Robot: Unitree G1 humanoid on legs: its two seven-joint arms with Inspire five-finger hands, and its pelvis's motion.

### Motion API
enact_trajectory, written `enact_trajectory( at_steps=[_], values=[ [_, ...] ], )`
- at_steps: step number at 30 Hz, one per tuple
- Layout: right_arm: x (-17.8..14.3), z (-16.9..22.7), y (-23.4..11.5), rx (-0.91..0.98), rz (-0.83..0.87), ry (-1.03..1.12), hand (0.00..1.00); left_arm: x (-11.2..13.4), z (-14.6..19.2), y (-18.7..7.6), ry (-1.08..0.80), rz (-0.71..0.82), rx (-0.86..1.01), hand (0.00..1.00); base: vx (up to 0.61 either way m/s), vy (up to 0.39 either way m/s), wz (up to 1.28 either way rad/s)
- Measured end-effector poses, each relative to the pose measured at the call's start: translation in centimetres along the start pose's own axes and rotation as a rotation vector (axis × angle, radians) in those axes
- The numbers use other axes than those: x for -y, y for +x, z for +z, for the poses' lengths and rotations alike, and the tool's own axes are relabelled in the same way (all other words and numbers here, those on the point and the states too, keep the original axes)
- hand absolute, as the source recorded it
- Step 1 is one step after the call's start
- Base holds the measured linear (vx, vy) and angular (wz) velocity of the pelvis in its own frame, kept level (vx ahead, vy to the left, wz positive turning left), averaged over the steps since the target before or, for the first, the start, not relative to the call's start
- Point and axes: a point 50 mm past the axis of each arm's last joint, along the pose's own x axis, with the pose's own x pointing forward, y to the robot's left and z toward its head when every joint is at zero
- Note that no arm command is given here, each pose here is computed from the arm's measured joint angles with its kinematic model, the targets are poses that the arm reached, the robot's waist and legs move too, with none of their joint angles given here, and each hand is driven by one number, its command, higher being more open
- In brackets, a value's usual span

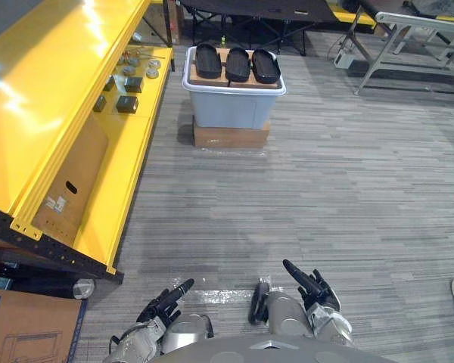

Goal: Walk over and take three plastic housings, then place them on the shelf

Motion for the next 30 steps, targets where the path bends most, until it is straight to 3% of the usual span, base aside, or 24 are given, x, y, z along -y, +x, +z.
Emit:
enact_trajectory(
  at_steps=[5,10,17,26,30],
  values=[
    [1.9,-0.3,-0.5,-0.012,-0.064,-0.011,1.0,-0.3,-1.0,-0.2,0.0,0.029,-0.029,1.0,0.44,-0.168,0.33],
    [2.7,1.2,0.0,0.004,-0.072,-0.069,1.0,0.4,1.0,0.2,-0.11,0.002,0.069,1.0,0.48,-0.172,0.12],
    [0.5,3.9,1.2,0.094,-0.01,-0.101,1.0,2.8,0.6,0.4,-0.199,-0.081,0.099,1.0,0.39,0.058,-0.45],
    [-2.5,1.9,1.2,0.022,0.09,-0.16,1.0,0.8,0.5,0.1,-0.13,-0.01,0.085,1.0,0.48,0.185,-0.15],
    [-4.3,2.8,1.6,0.056,0.141,-0.194,1.0,1.9,0.8,0.4,-0.093,-0.033,0.081,1.0,0.42,0.017,-0.02]
  ],
)
